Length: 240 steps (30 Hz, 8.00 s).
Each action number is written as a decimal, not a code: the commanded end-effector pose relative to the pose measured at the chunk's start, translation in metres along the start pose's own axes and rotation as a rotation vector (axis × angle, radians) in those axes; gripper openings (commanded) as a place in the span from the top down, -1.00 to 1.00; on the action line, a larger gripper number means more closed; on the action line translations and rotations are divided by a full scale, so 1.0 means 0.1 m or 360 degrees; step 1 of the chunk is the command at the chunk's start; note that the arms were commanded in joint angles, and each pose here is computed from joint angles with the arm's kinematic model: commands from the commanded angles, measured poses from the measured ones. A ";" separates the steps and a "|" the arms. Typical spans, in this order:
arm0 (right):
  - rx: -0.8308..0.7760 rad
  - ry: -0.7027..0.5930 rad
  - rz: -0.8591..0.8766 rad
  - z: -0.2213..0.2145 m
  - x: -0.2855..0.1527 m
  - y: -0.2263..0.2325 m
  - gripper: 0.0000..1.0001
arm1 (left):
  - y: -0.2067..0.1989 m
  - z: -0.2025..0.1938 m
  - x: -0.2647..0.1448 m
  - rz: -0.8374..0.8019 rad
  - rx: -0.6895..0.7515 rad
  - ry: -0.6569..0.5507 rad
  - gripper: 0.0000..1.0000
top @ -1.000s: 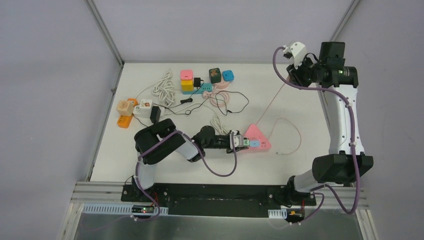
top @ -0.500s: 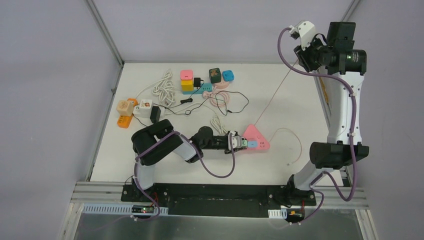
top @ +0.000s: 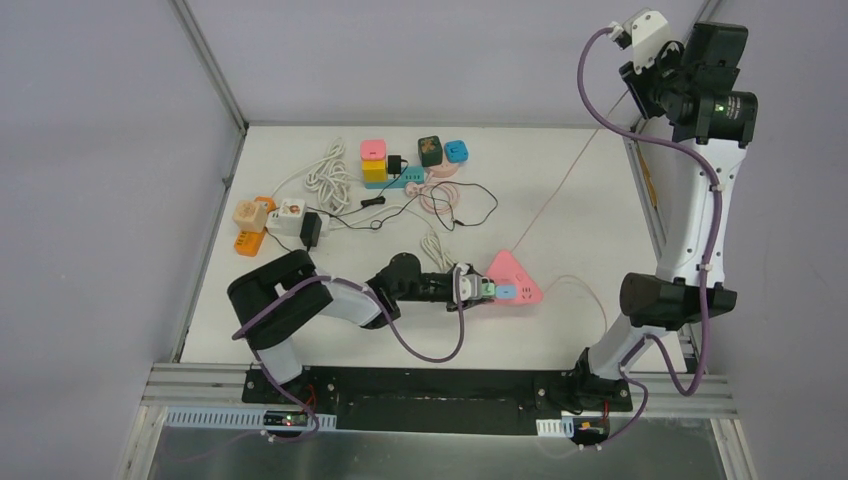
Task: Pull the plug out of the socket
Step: Place the plug at the center of the board, then remove the plug from the socket.
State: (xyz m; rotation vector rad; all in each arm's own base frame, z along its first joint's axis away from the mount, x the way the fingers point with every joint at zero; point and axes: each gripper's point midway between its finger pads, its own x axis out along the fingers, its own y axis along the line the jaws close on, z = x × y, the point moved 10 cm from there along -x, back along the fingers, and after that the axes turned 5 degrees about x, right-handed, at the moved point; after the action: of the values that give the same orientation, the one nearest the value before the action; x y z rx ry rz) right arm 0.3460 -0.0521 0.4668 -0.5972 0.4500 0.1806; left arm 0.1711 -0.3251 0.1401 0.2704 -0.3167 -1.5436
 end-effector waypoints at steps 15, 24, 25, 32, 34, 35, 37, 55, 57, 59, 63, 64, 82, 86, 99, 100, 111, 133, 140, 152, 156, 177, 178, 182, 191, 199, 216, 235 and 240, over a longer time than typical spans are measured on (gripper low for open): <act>0.0258 0.0070 0.0884 -0.72 0.54 1.27 1.00 | 0.34 0.70 0.19 0.0057 0.0030 -0.0117 1.00; 0.0483 0.0286 0.1120 -1.08 0.92 1.90 1.00 | 0.39 0.75 0.27 0.0073 0.0026 -0.0191 1.00; 0.0500 0.0307 0.1002 -1.11 0.97 1.86 1.00 | 0.38 0.76 0.25 0.0074 0.0027 -0.0194 1.00; 0.0513 0.0469 0.1061 -1.42 1.05 1.98 1.00 | 0.37 0.80 0.12 0.0151 0.0073 -0.0155 1.00; 0.0498 0.0581 0.1163 -1.66 1.01 2.21 1.00 | 0.38 0.79 0.10 0.0194 0.0086 -0.0138 1.00; 0.0491 0.0609 0.1158 -1.76 0.99 2.27 1.00 | 0.39 0.79 0.09 0.0213 0.0090 -0.0134 1.00; 0.0459 0.0671 0.1114 -1.93 0.97 2.33 1.00 | 0.40 0.79 0.07 0.0241 0.0089 -0.0134 1.00; 0.0359 0.0377 0.0438 -1.38 0.72 0.97 1.00 | 0.36 0.65 -0.09 0.0318 0.0008 -0.0017 1.00; 0.0324 0.0300 0.0296 -1.14 0.74 0.70 1.00 | 0.33 0.59 -0.11 0.0315 -0.0008 0.0011 1.00; 0.0305 0.0229 0.0153 -0.91 0.75 0.43 1.00 | 0.31 0.55 -0.12 0.0315 -0.0015 0.0034 1.00; 0.0294 0.0079 -0.0118 -0.51 0.72 -0.05 1.00 | 0.28 0.46 -0.13 0.0314 -0.0019 0.0074 1.00; 0.0287 0.0036 -0.0178 -0.41 0.69 -0.16 1.00 | 0.27 0.44 -0.13 0.0311 -0.0019 0.0079 1.00; 0.0552 0.0352 0.0363 -1.22 1.67 0.50 1.00 | 0.22 0.08 0.04 0.0215 -0.0030 0.0047 1.00; 0.0722 0.0514 0.0482 -1.49 2.10 0.70 1.00 | 0.20 0.00 0.08 0.0188 -0.0051 0.0031 1.00; 0.1259 0.0595 0.0259 -1.67 2.91 0.81 0.60 | 0.19 -0.11 0.02 0.0210 -0.0049 0.0021 1.00; 0.1270 0.0603 0.0248 -1.68 2.94 0.83 0.51 | 0.19 -0.11 0.02 0.0212 -0.0050 0.0019 1.00; 0.1240 0.0617 0.0259 -1.66 2.93 0.82 -0.56 | 0.17 -0.18 0.03 0.0186 -0.0066 0.0007 1.00; 0.0802 0.0496 0.0415 -1.47 1.13 0.98 -0.99 | 0.08 -0.30 -0.01 0.0164 -0.0085 0.0046 1.00; 0.0821 0.0350 0.0592 -1.45 0.56 1.23 -1.00 | 0.08 -0.31 -0.01 0.0164 -0.0099 0.0048 1.00; 0.0690 -0.0086 0.1101 -1.53 0.05 1.74 -0.99 | 0.06 -0.32 -0.01 0.0148 -0.0118 0.0050 1.00; 0.0622 -0.0184 0.1294 -1.60 0.00 1.88 -1.00 | 0.06 -0.33 -0.01 0.0149 -0.0121 0.0055 1.00; 0.0576 -0.0292 0.1578 -1.74 -0.01 2.10 -1.00 | 0.06 -0.37 0.01 0.0146 -0.0137 0.0064 1.00; 0.0577 -0.0291 0.1579 -1.74 0.00 2.10 -1.00 | 0.06 -0.36 0.01 0.0147 -0.0136 0.0062 1.00; 0.0571 -0.0291 0.1584 -1.75 0.00 2.10 -1.00 | 0.06 -0.37 0.01 0.0144 -0.0137 0.0064 1.00; 0.0550 -0.0302 0.1611 -1.77 -0.01 2.12 -1.00 | 0.06 -0.38 0.01 0.0144 -0.0142 0.0068 1.00; 0.0542 -0.0309 0.1623 -1.77 -0.02 2.13 -0.99 | 0.06 -0.38 0.02 0.0140 -0.0141 0.0066 1.00; 0.0529 -0.0299 0.1635 -1.79 0.00 2.14 -0.99 | 0.06 -0.38 0.03 0.0124 -0.0145 0.0066 1.00; 0.0506 -0.0295 0.1654 -1.80 -0.01 2.16 -1.00 | 0.05 -0.40 0.03 0.0116 -0.0151 0.0077 1.00; 0.0505 -0.0294 0.1653 -1.80 -0.01 2.16 -0.99 | 0.05 -0.39 0.03 0.0112 -0.0152 0.0078 1.00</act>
State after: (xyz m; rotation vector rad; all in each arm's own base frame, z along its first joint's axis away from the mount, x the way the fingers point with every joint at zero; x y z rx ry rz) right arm 0.2159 0.0163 0.2242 0.0306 0.6110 1.0807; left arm 0.1874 -0.3254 0.1011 0.2404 -0.1887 -1.4554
